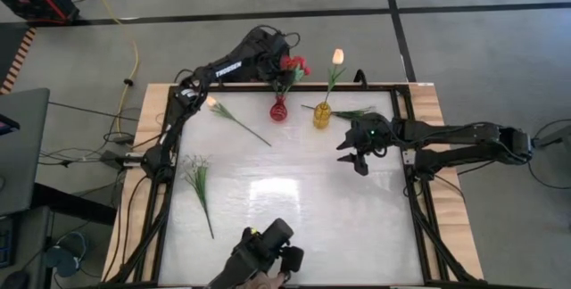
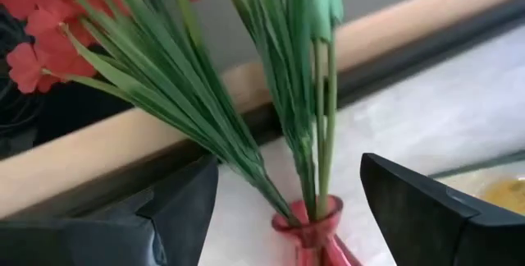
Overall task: Sort flowers into vase by color
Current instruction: Adjust the red vase
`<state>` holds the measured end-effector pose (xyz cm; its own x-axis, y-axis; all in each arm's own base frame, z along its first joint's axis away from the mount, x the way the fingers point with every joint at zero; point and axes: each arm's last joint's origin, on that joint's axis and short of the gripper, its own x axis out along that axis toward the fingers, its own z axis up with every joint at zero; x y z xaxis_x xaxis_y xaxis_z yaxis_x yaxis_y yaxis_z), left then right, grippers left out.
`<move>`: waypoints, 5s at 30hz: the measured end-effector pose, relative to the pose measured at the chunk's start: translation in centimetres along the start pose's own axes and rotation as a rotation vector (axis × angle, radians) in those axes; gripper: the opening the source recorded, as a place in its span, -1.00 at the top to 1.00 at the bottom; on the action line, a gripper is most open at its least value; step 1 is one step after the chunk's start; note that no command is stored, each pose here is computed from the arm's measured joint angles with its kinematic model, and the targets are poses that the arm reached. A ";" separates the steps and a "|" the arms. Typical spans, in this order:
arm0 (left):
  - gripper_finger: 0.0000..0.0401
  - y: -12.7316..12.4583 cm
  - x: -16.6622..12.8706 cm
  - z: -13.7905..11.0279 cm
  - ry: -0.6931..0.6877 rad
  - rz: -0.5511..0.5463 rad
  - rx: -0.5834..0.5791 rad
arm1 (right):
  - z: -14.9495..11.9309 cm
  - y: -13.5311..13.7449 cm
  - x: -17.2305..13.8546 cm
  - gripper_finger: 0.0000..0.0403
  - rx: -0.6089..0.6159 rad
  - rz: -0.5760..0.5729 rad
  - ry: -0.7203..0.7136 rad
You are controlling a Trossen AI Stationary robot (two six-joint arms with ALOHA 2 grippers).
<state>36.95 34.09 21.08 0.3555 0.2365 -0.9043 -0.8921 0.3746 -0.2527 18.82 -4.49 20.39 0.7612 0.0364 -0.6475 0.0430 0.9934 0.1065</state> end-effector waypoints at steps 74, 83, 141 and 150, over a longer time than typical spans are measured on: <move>1.00 -7.4 -7.8 -19.9 -0.428 -0.079 0.141 | -0.6 5.0 0.6 0.15 -0.144 0.213 0.069; 1.00 -3.4 -7.5 -28.8 -0.817 -0.144 0.079 | 0.3 4.9 0.6 0.15 -0.157 0.184 -0.025; 0.22 -3.7 -13.5 -42.4 -0.994 -0.119 0.448 | 3.0 7.0 18.4 0.15 -0.181 0.031 -0.385; 0.22 -1.1 -10.6 -40.7 -0.710 -0.142 0.411 | 0.9 6.0 18.0 0.15 -0.078 0.034 -0.058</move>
<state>22.79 -5.31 16.89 0.6715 0.6195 -0.4066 -0.7011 0.7088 -0.0780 33.41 2.00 10.04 0.7979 0.0665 -0.5991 -0.0324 0.9972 0.0675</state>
